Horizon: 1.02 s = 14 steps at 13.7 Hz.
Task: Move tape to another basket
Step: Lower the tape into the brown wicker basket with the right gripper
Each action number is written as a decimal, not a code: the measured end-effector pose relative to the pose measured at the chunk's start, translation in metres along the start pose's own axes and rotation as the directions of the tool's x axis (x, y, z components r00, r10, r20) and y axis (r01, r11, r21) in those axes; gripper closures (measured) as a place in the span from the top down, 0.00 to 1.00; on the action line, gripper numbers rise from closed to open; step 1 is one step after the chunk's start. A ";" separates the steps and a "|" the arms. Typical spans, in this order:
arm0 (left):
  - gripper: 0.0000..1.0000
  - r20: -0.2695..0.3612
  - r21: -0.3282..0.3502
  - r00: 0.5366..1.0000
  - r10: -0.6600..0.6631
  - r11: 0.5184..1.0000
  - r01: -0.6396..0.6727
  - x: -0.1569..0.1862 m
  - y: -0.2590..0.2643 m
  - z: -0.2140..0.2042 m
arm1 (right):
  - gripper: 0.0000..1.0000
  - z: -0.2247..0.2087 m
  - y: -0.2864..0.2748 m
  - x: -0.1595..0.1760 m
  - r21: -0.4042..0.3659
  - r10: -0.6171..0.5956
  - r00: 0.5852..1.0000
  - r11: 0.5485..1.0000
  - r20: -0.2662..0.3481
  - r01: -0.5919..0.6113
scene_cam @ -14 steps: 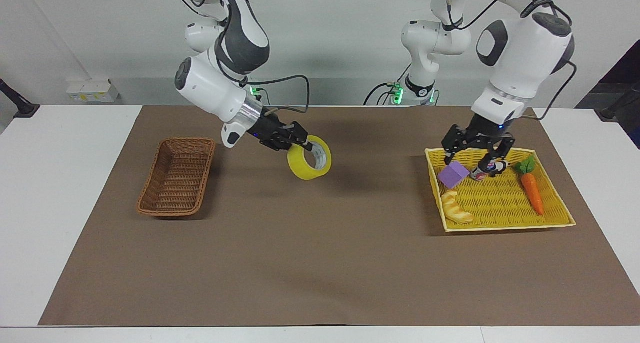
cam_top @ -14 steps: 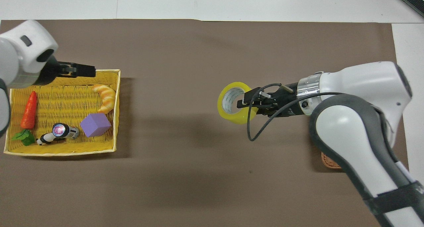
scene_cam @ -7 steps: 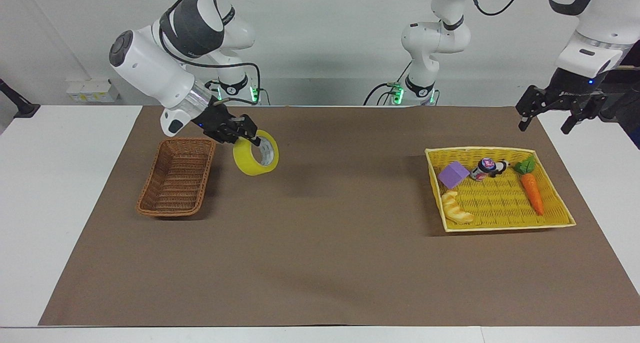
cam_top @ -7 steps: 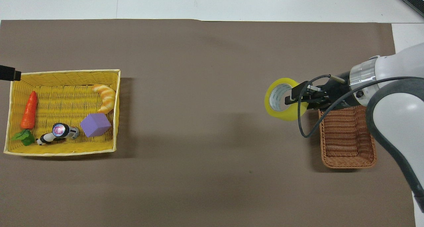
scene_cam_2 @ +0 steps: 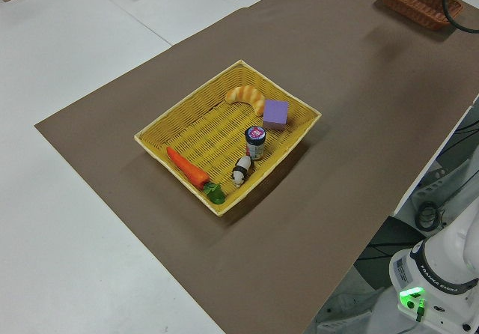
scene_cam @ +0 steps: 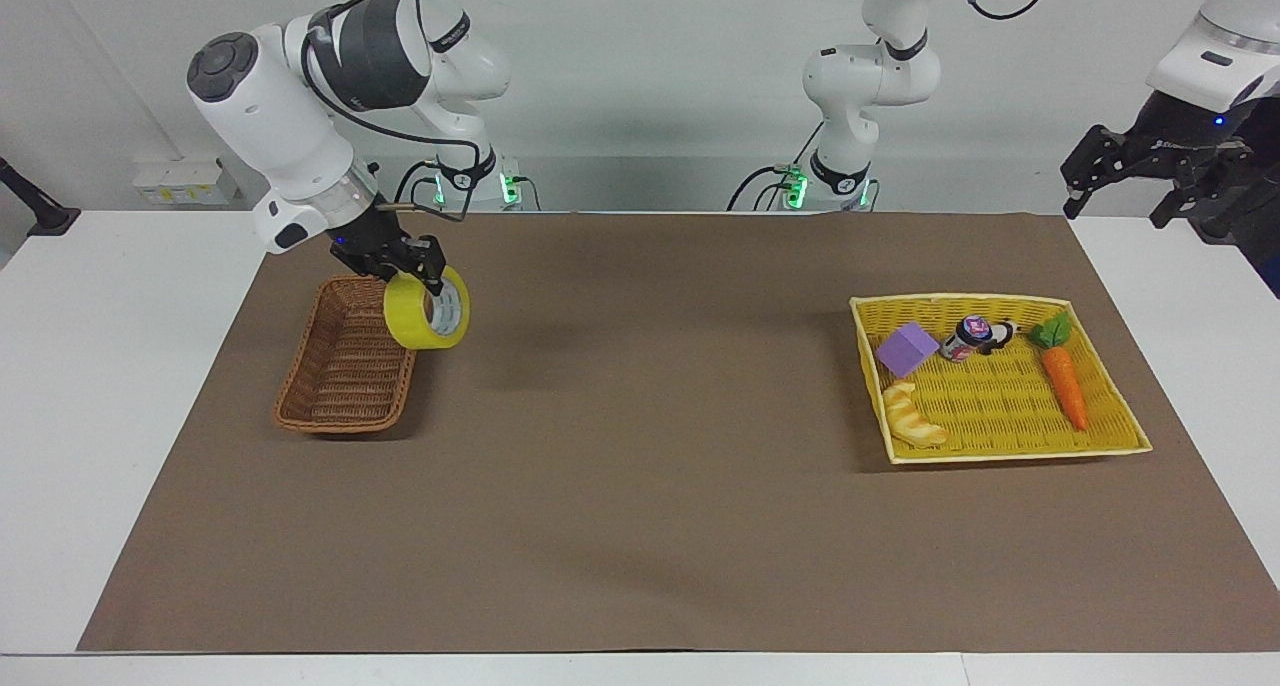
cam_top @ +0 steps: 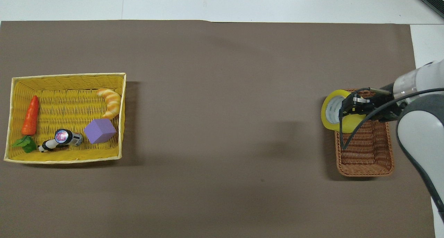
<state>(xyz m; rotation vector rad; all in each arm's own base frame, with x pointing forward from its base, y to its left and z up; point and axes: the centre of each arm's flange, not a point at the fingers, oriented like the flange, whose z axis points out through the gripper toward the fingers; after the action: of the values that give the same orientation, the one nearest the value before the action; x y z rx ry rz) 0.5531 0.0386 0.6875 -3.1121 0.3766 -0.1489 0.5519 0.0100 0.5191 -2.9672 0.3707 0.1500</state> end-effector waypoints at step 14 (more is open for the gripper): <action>1.00 0.050 -0.021 0.998 -0.029 0.999 0.030 -0.021 0.010 -0.009 | 0.54 0.100 0.115 -0.019 -0.212 -0.049 0.994 0.975 0.099 0.070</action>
<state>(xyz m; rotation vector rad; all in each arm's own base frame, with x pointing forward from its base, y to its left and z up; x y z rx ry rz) 0.5292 0.0340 0.6947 -3.1370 0.3334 -0.0685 0.4964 -0.0801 0.4072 -3.1646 0.2688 0.3419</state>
